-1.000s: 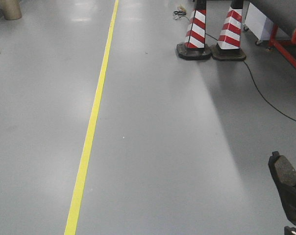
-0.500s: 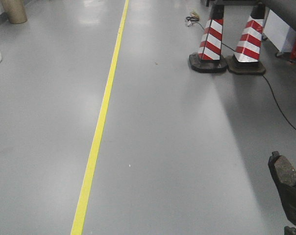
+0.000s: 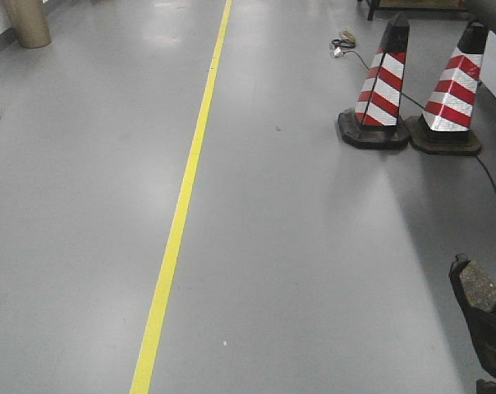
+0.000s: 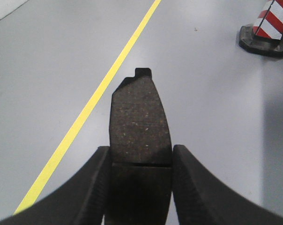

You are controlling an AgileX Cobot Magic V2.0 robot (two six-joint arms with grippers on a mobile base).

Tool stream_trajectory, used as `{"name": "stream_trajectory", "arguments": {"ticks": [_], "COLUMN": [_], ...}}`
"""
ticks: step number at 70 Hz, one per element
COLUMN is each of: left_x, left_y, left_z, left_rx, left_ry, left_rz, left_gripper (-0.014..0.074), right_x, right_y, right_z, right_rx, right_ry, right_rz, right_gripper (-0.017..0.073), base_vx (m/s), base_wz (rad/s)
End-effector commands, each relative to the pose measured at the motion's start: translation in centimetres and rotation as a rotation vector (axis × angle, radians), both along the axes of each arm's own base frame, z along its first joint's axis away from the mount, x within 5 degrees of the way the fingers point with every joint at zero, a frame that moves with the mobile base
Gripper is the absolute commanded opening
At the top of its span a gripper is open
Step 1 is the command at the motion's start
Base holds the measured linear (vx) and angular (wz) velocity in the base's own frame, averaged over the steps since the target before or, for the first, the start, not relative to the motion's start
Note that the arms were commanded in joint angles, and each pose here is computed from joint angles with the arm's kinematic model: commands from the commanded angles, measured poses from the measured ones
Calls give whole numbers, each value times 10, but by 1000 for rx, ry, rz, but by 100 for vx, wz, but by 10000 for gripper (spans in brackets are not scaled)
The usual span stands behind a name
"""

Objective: Move and align brake pads A on conveyor
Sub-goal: 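Drive forward along the yellow floor line past the cones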

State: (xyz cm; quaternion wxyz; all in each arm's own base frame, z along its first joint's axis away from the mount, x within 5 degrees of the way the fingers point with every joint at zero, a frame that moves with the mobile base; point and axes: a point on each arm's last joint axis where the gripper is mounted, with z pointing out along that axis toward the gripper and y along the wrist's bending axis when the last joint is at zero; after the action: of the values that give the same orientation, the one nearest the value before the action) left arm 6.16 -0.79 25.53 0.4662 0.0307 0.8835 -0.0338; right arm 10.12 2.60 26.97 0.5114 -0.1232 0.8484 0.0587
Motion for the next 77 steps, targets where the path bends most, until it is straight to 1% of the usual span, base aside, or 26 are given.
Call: {"name": "stream_trajectory", "arguments": {"ticks": [1,77], "left_x": [4,4], "left_y": [0,0], "left_z": [15,15], "left_rx": [-18,-18], "left_ry": [-106,-106], "left_rz": [4,4], "left_gripper": [157,157], "right_x": [4,4], "right_y": [0,0], "right_z": [18,18], "right_rx": [15,15], "right_ry": [-118,-118], "right_rz": [-3,-3], "right_gripper": [100,100], "base_vx": [59,57], "base_wz": [1,0]}}
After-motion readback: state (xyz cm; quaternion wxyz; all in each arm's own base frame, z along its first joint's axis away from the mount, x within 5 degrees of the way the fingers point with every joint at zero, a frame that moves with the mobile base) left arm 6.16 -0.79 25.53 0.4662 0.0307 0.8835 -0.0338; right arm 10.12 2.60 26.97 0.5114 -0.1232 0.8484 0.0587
